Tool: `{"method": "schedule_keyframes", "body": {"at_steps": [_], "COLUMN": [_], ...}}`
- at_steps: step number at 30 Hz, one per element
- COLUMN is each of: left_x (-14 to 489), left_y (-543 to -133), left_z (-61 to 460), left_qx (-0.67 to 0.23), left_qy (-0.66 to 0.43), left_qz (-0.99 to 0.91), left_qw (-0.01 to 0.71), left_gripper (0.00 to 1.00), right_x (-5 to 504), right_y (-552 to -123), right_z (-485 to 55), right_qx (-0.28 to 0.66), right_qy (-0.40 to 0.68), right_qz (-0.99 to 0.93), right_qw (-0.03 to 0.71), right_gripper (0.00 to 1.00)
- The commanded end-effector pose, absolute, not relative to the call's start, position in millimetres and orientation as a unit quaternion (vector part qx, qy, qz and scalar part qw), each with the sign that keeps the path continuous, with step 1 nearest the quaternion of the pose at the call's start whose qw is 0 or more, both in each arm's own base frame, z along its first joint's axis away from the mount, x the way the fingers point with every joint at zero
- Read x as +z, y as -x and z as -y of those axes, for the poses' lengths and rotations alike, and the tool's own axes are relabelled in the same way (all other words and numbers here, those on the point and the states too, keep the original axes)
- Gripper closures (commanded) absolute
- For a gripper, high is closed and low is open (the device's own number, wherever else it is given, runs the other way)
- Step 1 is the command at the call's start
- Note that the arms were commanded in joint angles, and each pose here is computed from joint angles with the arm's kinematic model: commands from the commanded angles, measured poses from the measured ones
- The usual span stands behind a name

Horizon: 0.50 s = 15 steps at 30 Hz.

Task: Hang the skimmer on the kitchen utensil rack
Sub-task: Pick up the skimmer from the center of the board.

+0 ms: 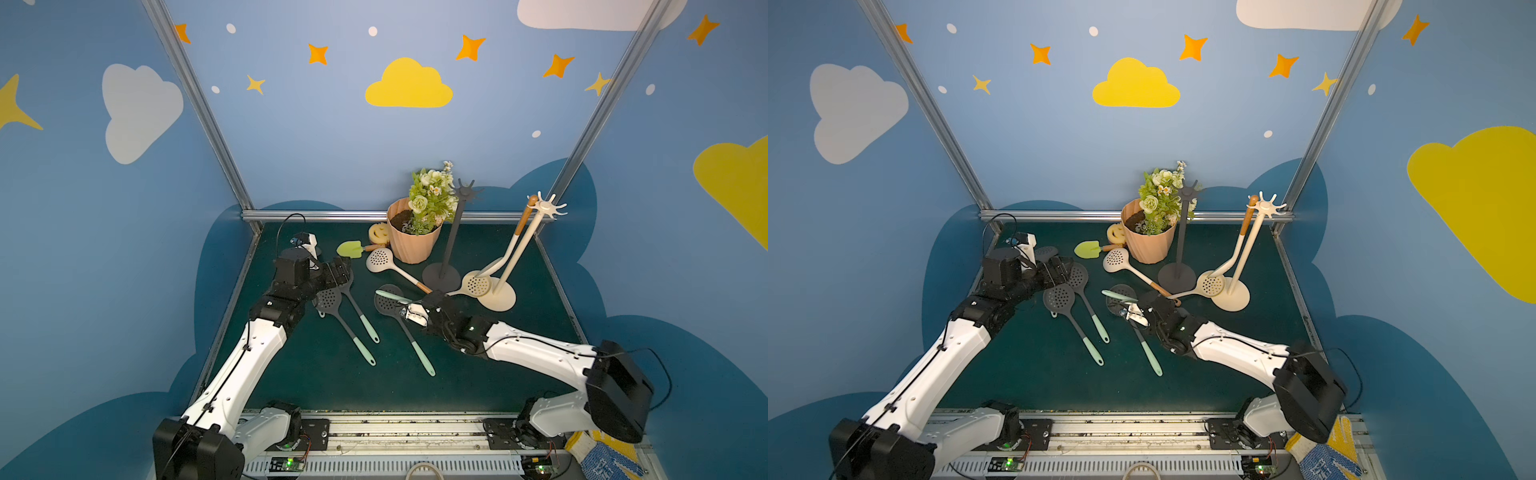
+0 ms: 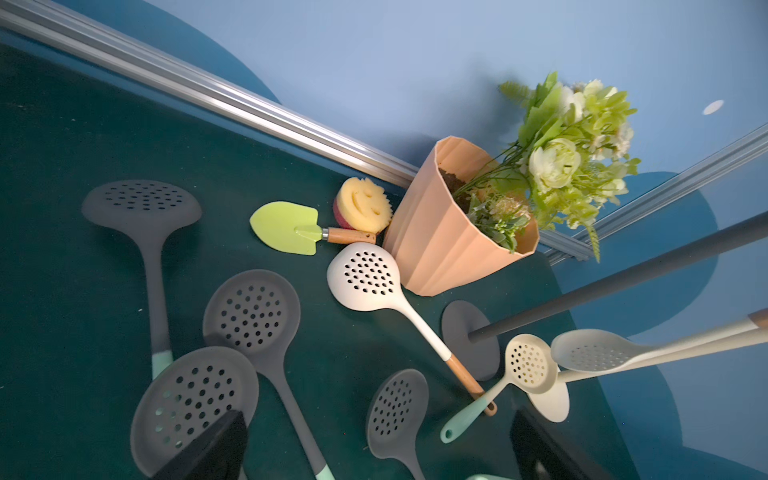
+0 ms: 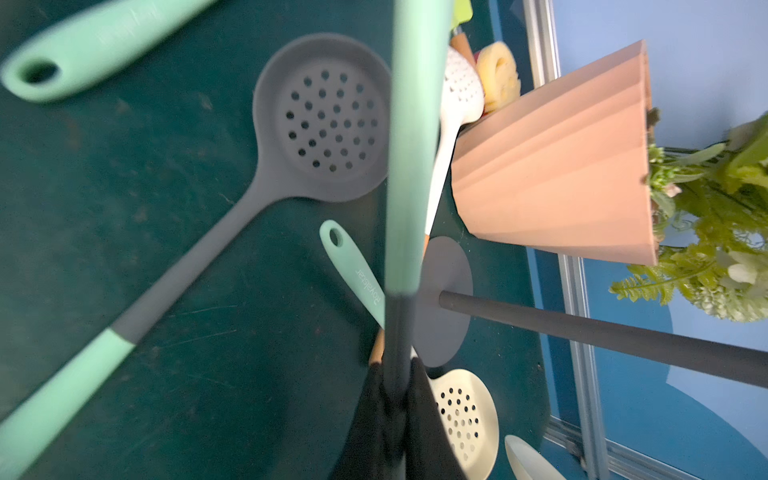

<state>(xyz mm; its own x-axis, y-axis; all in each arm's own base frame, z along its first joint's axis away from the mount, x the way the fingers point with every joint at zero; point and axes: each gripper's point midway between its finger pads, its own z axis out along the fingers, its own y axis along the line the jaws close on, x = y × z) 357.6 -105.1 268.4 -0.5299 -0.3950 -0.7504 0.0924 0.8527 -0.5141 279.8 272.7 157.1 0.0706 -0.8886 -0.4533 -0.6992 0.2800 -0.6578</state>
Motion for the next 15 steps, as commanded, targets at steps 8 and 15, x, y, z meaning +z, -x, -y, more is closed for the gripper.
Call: {"method": "schedule_keyframes", "body": {"at_steps": [8, 15], "left_x": [313, 338], "left_y": [-338, -314], "left_z": [142, 175], "left_qx": [-0.388, -0.478], "left_qy": [0.013, -0.086], "left_qz": [-0.768, -0.71], "left_qw": [0.509, 0.511], "left_gripper": [0.01, 0.03], "right_x": [209, 226], "right_y": [-235, -246], "right_z": [-279, -284], "right_qx": [0.207, 0.266], "right_qy": [0.452, 0.361], "right_qz": [-0.722, -0.742], "right_qw": [0.481, 0.498], "right_gripper": [0.97, 0.97]}}
